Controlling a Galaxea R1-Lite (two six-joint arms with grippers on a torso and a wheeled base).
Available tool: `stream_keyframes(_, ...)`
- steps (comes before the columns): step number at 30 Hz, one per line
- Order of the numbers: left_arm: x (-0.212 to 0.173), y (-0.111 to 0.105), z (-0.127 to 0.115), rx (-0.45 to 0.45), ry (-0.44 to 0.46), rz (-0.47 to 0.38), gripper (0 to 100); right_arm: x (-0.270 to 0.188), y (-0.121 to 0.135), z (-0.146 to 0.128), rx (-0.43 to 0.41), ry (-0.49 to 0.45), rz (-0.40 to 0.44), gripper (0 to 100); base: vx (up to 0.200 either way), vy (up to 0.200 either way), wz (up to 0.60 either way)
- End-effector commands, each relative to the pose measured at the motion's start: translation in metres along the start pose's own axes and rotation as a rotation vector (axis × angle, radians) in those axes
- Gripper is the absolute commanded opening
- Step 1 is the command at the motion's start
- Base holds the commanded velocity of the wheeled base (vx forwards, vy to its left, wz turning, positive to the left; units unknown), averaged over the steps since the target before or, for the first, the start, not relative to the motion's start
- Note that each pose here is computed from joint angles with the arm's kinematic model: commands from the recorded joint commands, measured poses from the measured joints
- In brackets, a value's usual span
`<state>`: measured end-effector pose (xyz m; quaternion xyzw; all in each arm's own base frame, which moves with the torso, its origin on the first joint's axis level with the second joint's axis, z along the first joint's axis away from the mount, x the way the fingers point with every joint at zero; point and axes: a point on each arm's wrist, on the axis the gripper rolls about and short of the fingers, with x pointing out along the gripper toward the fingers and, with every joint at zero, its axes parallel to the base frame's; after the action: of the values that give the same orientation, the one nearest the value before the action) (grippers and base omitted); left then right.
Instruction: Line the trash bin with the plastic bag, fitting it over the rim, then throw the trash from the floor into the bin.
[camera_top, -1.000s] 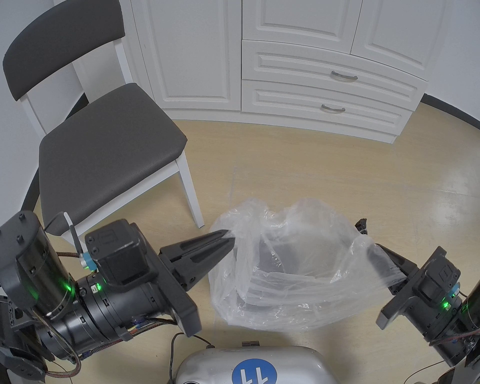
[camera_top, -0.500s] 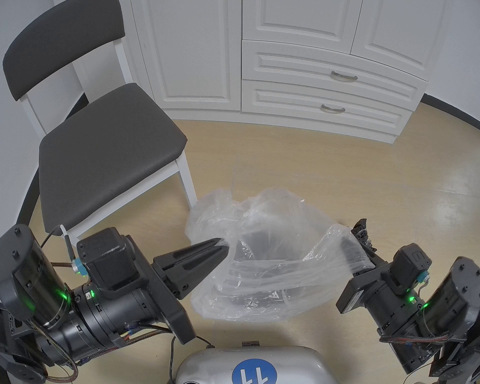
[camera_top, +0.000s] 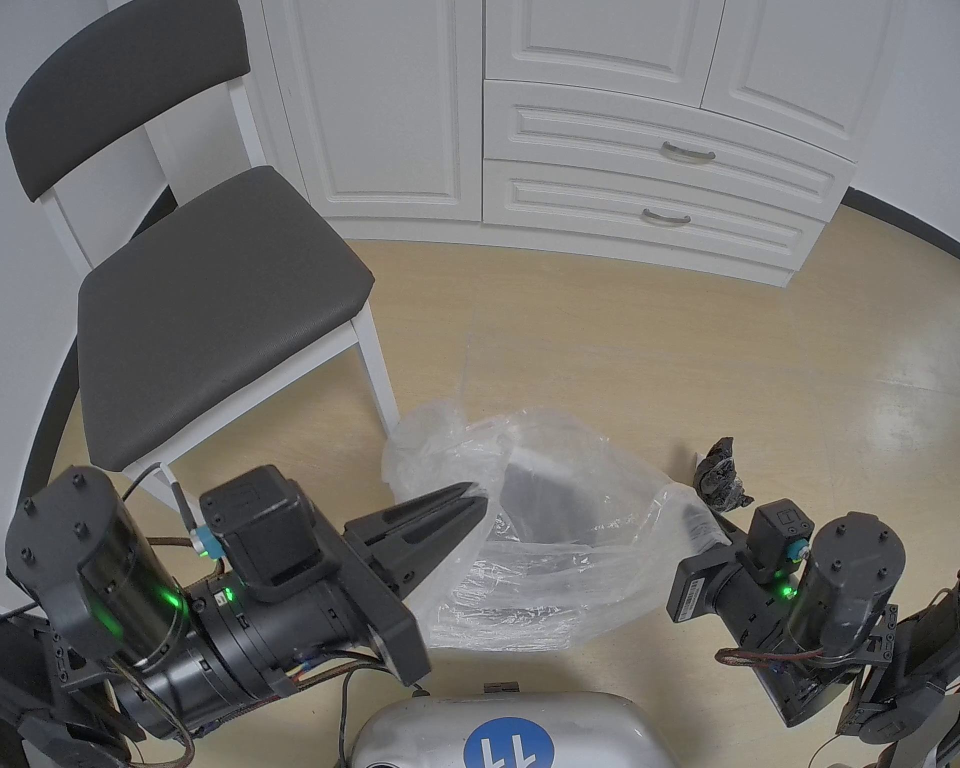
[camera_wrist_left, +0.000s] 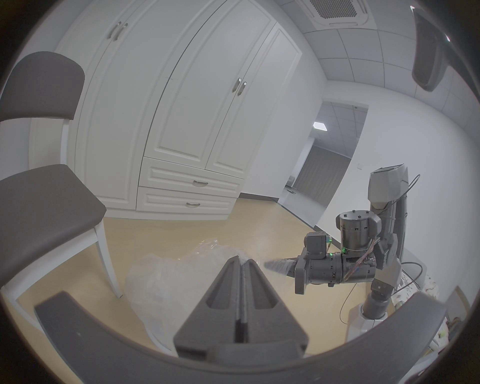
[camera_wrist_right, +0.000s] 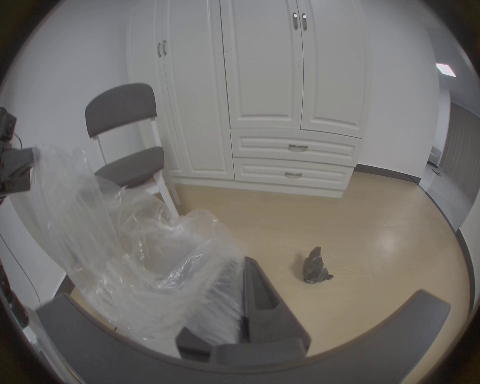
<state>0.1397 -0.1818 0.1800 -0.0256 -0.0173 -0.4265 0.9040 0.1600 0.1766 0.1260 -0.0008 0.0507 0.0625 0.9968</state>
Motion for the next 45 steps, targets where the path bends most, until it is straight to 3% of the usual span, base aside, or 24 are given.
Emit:
stream_keyframes(1,0.008,0.0,-0.009,-0.001,0.03,0.02,0,-0.006,-0.008,0.009,0.043,0.025,-0.011,0,0.0,0.0,0.0)
stream_keyframes(6,0.009,0.0,-0.01,-0.001,0.033,0.02,0,-0.007,-0.015,0.019,0.038,0.075,-0.044,0,0.0,0.0,0.0)
stream_keyframes(13,0.017,-0.002,-0.023,-0.018,0.086,0.015,0,-0.01,-0.01,0.037,0.095,0.168,-0.054,0,0.0,0.0,0.0)
stream_keyframes(21,0.028,0.0,-0.042,-0.015,0.155,0.054,0,0.003,0.005,0.026,0.135,0.28,-0.065,0,0.0,0.0,0.0)
stream_keyframes(25,0.038,0.001,-0.062,-0.011,0.224,0.063,0,0.004,0.008,0.023,0.141,0.31,-0.021,0,0.0,0.0,0.0)
stream_keyframes(29,0.046,0.006,-0.069,-0.013,0.197,0.081,0,0.006,0.01,0.016,0.151,0.369,0.016,0,0.0,0.0,0.0)
stream_keyframes(34,0.058,0.023,-0.081,-0.017,0.161,0.135,0,0.016,0.019,0.01,0.29,0.535,0.148,0,0.0,0.0,0.0)
stream_keyframes(45,0.085,0.053,-0.1,-0.053,0.135,0.219,0,0.061,0.016,-0.016,0.376,0.574,0.045,0,0.0,0.0,0.0)
